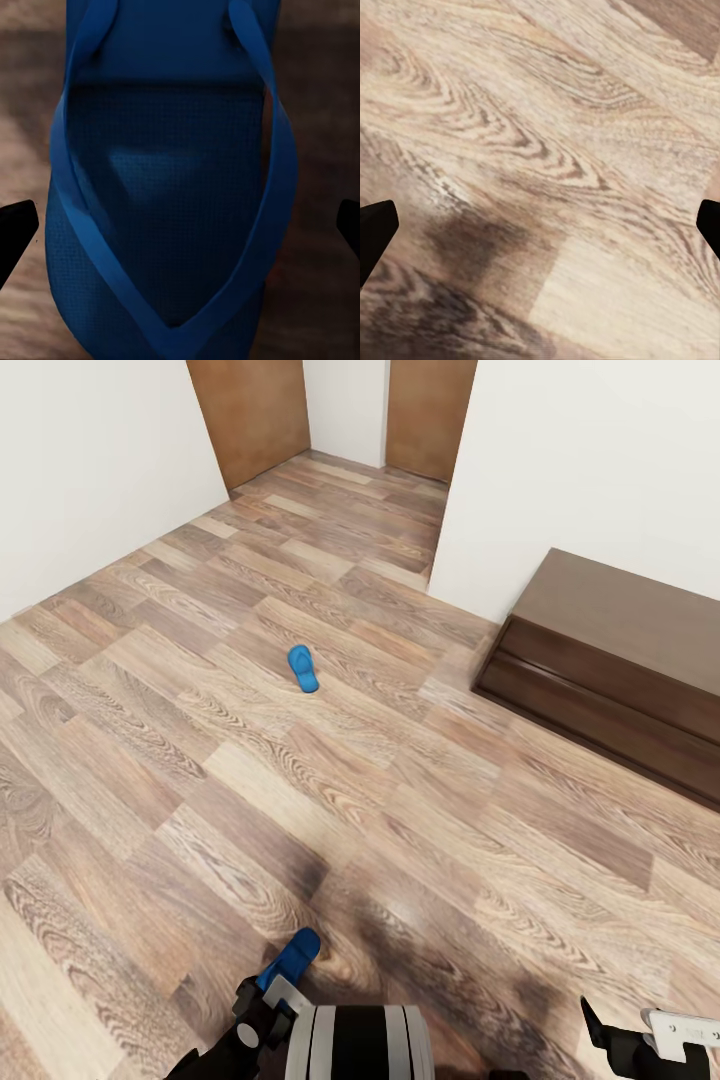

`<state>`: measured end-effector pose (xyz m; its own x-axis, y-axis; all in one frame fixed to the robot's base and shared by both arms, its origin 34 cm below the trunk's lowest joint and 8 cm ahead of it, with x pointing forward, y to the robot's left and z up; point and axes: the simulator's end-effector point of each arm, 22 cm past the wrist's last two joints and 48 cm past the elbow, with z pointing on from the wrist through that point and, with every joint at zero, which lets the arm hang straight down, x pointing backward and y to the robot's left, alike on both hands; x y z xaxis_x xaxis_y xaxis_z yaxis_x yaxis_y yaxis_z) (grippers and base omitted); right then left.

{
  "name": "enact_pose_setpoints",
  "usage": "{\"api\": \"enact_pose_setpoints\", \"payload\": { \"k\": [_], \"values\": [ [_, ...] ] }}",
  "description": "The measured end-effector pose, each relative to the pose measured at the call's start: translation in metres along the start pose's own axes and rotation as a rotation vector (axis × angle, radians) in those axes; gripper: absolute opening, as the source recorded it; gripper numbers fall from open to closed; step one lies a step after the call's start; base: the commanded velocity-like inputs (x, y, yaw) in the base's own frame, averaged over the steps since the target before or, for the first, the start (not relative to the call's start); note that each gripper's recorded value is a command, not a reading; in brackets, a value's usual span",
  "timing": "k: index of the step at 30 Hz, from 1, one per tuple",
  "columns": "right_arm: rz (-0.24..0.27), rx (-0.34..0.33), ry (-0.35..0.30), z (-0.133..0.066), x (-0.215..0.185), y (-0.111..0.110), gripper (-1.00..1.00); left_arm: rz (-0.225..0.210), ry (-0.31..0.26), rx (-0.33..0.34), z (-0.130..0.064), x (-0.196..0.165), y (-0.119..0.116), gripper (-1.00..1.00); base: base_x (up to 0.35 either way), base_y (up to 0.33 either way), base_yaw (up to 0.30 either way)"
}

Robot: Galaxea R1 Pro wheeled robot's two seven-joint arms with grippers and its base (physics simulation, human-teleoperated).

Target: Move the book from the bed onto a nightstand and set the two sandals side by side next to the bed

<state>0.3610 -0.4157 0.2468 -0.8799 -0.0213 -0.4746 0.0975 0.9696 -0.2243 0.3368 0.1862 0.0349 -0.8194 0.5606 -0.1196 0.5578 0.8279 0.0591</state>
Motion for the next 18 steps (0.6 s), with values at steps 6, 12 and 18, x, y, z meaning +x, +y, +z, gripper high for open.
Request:
{"api": "enact_pose_setpoints", "payload": {
  "k": [6,12,18],
  "values": [
    [-0.001,0.000,0.005,0.0006,0.0019,0.0002,1.00,0.001,0.003,0.002,0.0009,0.0018,-0.0010,1.00,0.000,0.000,0.000],
    [-0.001,0.000,0.005,0.0007,0.0021,0.0003,1.00,0.001,0.004,0.001,0.0009,0.0021,-0.0004,1.00,0.000,0.000,0.000],
    [-0.001,-0.001,0.007,0.0007,0.0024,0.0008,1.00,0.001,0.004,0.001,0.0009,0.0023,-0.0003,1.00,0.000,0.000,0.000]
  ]
}}
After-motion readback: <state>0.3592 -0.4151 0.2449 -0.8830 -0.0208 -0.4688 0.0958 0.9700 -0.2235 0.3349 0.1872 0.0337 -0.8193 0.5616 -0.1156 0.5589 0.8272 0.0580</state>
